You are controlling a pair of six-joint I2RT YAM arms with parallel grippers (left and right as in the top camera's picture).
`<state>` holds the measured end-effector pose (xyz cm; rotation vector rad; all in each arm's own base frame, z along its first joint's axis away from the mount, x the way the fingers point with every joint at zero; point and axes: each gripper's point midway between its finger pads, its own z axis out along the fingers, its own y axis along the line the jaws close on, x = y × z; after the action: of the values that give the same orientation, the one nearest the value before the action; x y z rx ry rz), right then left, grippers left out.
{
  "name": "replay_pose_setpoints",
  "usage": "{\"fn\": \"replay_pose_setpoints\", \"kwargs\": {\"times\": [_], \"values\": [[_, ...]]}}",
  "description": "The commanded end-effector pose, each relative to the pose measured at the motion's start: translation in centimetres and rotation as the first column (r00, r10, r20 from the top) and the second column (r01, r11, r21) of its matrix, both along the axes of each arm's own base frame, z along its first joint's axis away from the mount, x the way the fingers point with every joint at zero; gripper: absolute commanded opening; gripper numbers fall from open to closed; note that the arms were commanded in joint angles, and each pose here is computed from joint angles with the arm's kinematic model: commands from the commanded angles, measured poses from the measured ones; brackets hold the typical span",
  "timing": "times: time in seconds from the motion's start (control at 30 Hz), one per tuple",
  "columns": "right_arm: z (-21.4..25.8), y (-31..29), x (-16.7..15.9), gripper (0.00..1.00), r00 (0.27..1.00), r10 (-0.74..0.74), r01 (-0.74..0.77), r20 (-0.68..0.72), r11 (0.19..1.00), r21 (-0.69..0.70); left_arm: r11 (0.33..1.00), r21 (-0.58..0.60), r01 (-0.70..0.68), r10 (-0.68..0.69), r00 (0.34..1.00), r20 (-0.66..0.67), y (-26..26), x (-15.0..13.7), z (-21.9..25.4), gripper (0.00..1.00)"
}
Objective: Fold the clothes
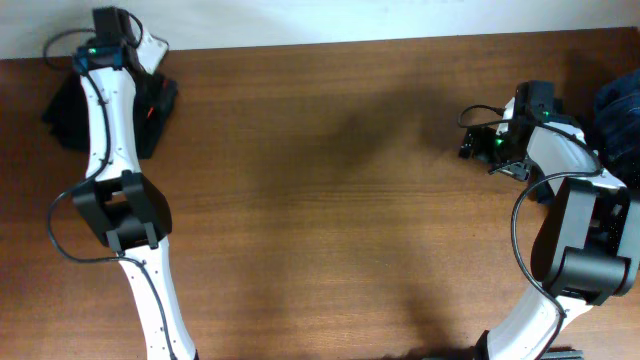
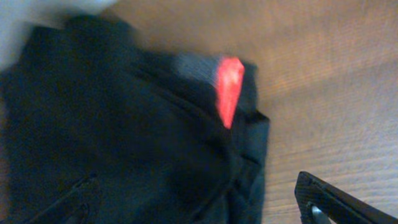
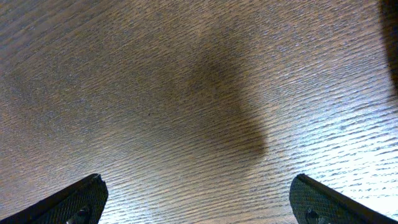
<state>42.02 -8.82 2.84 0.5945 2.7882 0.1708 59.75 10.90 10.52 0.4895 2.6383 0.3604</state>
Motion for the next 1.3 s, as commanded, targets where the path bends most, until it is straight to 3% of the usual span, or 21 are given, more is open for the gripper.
{"fn": "replay_pose_setpoints", "kwargs": {"times": [0.0,0.03,0.07,0.13,0.2,0.27,0.57,1.0,1.13,1.27], "values": [[-0.5,0.0,-0.2,0.99,1.0,0.003,-0.003,-0.013,1.0,-0.006,0.989,-0.075,-0.129,0.141,0.971,0.192,1.2,0.7,7.7,0.95],[-0.5,0.0,-0.2,0.99,1.0,0.003,-0.003,-0.013,1.0,-0.006,0.981,-0.099,-0.165,0.183,0.961,0.207,1.8,0.8,7.8,0.77],[-0.5,0.0,-0.2,0.99,1.0,0.003,-0.003,-0.013,1.0,-0.006,0.97,-0.127,-0.207,0.231,0.947,0.221,2.5,0.9,8.0,0.52],[-0.5,0.0,-0.2,0.99,1.0,0.003,-0.003,-0.013,1.0,-0.006,0.955,-0.155,-0.251,0.283,0.93,0.234,3.5,0.9,8.2,0.21],[-0.5,0.0,-0.2,0.99,1.0,0.003,-0.003,-0.013,1.0,-0.006,0.94,-0.18,-0.29,0.329,0.91,0.253,4.6,1.0,8.5,0.06],[-0.5,0.0,-0.2,0.99,1.0,0.003,-0.003,-0.013,1.0,-0.006,0.927,-0.2,-0.317,0.363,0.891,0.272,5.6,1.2,8.8,0.01],[-0.5,0.0,-0.2,0.99,1.0,0.003,-0.003,-0.013,1.0,-0.006,0.905,-0.215,-0.368,0.411,0.886,0.216,7.3,1.8,3.7,0.01],[-0.5,0.0,-0.2,0.99,1.0,0.003,-0.003,-0.013,1.0,-0.006,0.89,-0.187,-0.415,0.406,0.91,-0.089,6.1,-0.5,-12.3,0.0],[-0.5,0.0,-0.2,0.98,1.0,0.003,-0.003,-0.013,1.0,-0.006,0.887,-0.246,-0.391,0.381,0.92,-0.089,5.1,-0.1,-11.8,0.0],[-0.5,0.0,-0.2,0.98,1.0,0.003,-0.003,-0.013,1.0,-0.006,0.881,-0.348,-0.319,0.343,0.939,0.007,3.8,1.7,-6.3,0.0]]}}
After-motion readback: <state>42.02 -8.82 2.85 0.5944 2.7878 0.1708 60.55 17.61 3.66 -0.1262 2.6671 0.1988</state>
